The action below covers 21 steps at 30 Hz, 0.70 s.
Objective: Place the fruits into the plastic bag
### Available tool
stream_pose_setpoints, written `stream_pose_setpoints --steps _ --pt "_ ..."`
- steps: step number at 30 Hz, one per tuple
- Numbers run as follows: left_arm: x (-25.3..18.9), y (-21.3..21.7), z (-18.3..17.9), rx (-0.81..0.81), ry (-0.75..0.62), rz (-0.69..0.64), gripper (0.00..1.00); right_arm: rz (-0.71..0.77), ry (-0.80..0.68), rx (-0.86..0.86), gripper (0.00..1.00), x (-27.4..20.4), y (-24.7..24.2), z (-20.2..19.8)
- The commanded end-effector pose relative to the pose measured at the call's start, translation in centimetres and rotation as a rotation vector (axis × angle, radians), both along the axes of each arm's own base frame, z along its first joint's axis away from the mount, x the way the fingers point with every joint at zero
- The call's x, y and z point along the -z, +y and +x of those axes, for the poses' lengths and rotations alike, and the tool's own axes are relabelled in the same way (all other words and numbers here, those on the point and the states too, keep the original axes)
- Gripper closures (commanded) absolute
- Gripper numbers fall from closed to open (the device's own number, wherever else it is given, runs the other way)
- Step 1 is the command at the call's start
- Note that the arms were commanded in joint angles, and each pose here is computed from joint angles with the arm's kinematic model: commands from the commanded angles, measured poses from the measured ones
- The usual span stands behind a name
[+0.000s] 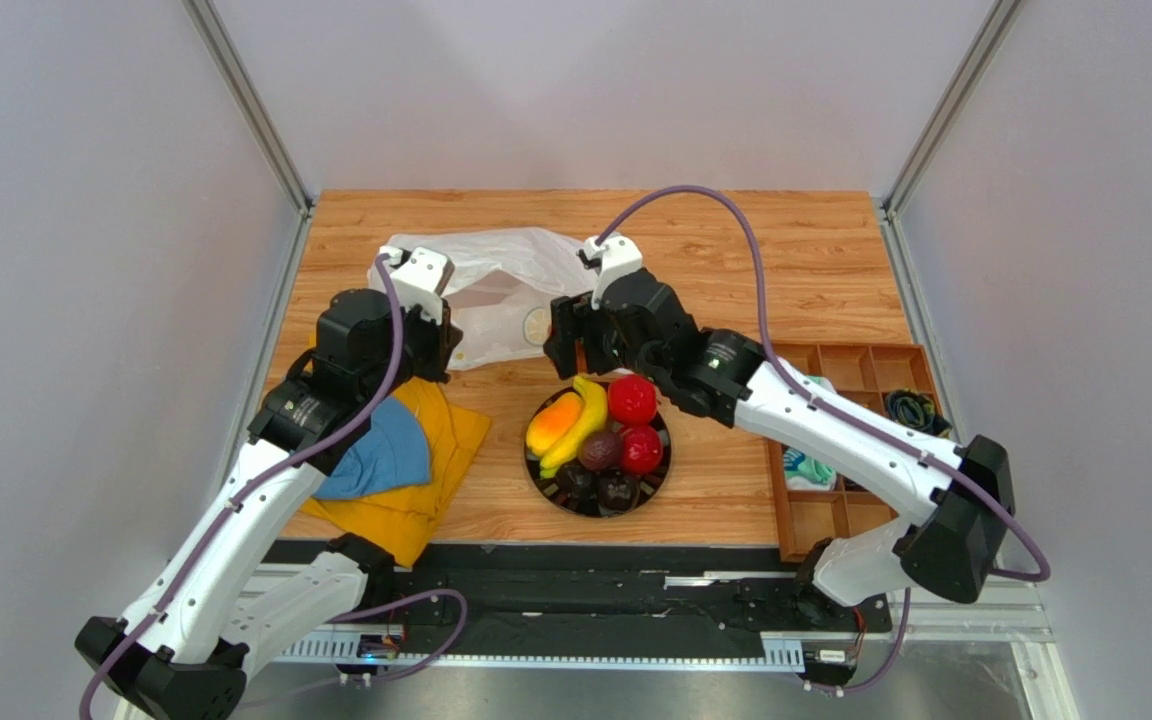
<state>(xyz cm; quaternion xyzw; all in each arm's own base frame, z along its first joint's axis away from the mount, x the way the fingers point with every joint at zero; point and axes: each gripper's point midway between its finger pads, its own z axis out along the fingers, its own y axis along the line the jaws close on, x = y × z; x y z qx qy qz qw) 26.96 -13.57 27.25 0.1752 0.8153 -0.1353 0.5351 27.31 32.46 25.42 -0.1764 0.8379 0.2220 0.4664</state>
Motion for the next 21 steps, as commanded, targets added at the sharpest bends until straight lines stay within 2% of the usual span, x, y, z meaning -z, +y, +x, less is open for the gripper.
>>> stream_pose_setpoints --steps 1,6,15,21 --pt "-0.8 -0.9 -0.2 0.045 -0.025 -0.035 1.00 0.201 -0.066 -0.097 0.55 -4.3 5.2 2.3" --pt "-1.1 -1.6 -0.6 0.088 -0.031 -0.053 1.00 0.231 -0.096 -0.049 0.56 -3.1 8.1 6.2" --pt "-2.1 -2.6 -1.5 0.166 -0.064 -0.086 1.00 0.424 -0.145 -0.029 0.56 -5.5 10.7 10.7" --pt "-3.2 -4.2 -2.8 0.280 -0.086 -0.137 1.00 0.404 -0.029 -0.052 0.55 -0.5 13.5 12.9"
